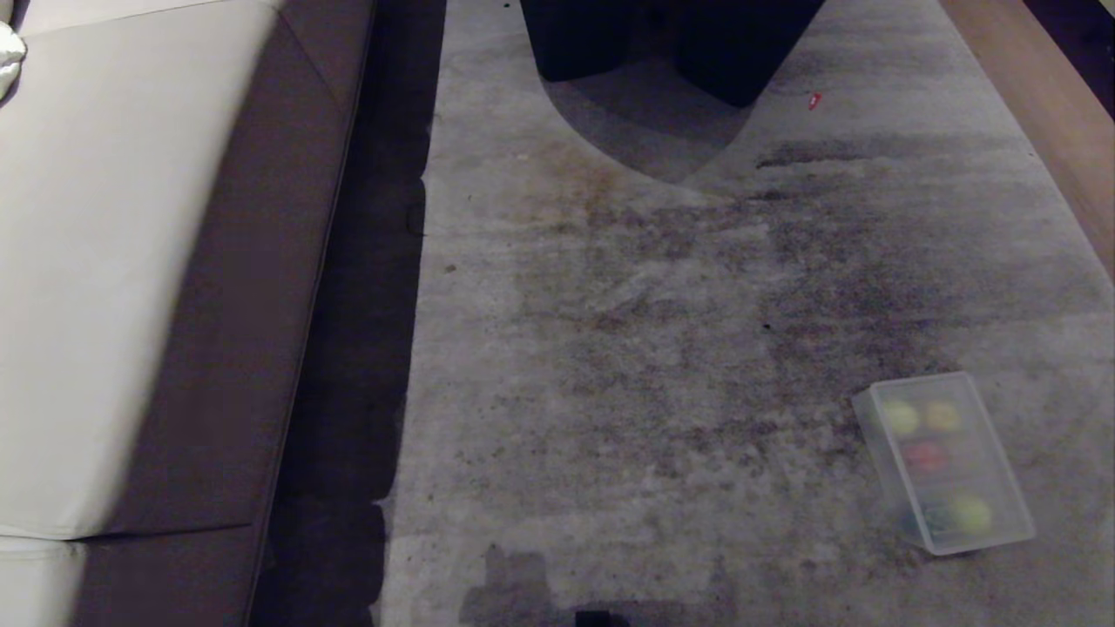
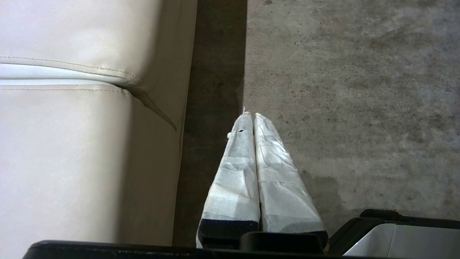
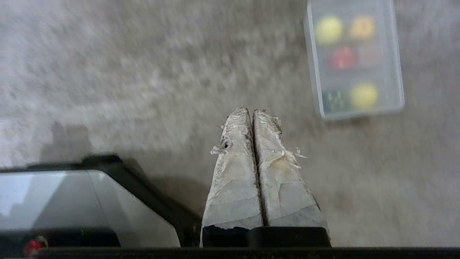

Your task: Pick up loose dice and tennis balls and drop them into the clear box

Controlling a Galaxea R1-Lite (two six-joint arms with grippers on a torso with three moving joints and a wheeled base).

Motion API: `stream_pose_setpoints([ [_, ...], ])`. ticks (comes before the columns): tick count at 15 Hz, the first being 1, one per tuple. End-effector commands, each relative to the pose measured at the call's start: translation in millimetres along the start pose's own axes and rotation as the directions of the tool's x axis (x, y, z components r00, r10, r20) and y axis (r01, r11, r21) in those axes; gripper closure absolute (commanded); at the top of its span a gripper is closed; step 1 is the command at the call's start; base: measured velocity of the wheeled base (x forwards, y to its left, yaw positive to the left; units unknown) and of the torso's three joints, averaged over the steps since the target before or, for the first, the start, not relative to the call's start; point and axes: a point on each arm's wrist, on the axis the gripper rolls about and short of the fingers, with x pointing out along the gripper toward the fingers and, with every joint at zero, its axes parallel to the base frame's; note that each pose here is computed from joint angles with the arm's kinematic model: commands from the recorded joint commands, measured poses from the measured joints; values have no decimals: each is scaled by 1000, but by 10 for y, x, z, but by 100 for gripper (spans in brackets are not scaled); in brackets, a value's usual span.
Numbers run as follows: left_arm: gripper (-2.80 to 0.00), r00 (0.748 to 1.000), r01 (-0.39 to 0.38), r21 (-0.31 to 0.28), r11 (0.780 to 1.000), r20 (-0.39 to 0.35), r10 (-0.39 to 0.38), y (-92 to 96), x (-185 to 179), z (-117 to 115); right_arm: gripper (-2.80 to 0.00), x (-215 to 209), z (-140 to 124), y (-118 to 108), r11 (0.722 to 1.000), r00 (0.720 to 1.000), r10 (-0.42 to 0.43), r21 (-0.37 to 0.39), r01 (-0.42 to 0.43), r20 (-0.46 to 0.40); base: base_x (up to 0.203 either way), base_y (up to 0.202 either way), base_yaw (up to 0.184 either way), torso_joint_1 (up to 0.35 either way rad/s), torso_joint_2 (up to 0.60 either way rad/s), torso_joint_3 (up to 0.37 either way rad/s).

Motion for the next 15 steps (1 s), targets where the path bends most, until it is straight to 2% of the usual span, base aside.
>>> stream_pose_setpoints([
  [1, 0, 1000, 0, 0, 1000, -2, 0, 0, 2, -4, 0, -90, -65, -2, 1000, 992, 14, 1, -15, 123, 0, 0, 0, 0, 0, 0],
  [3, 0, 1000, 0, 0, 1000, -2, 0, 0, 2, -4, 0, -134, -86, -5, 1000, 983, 23, -3, -23, 183, 0, 0, 0, 0, 0, 0],
  [15, 0, 1000, 0, 0, 1000, -2, 0, 0, 2, -4, 0, -132, -83, -5, 1000, 983, 27, -2, -27, 180, 0, 0, 0, 0, 0, 0],
])
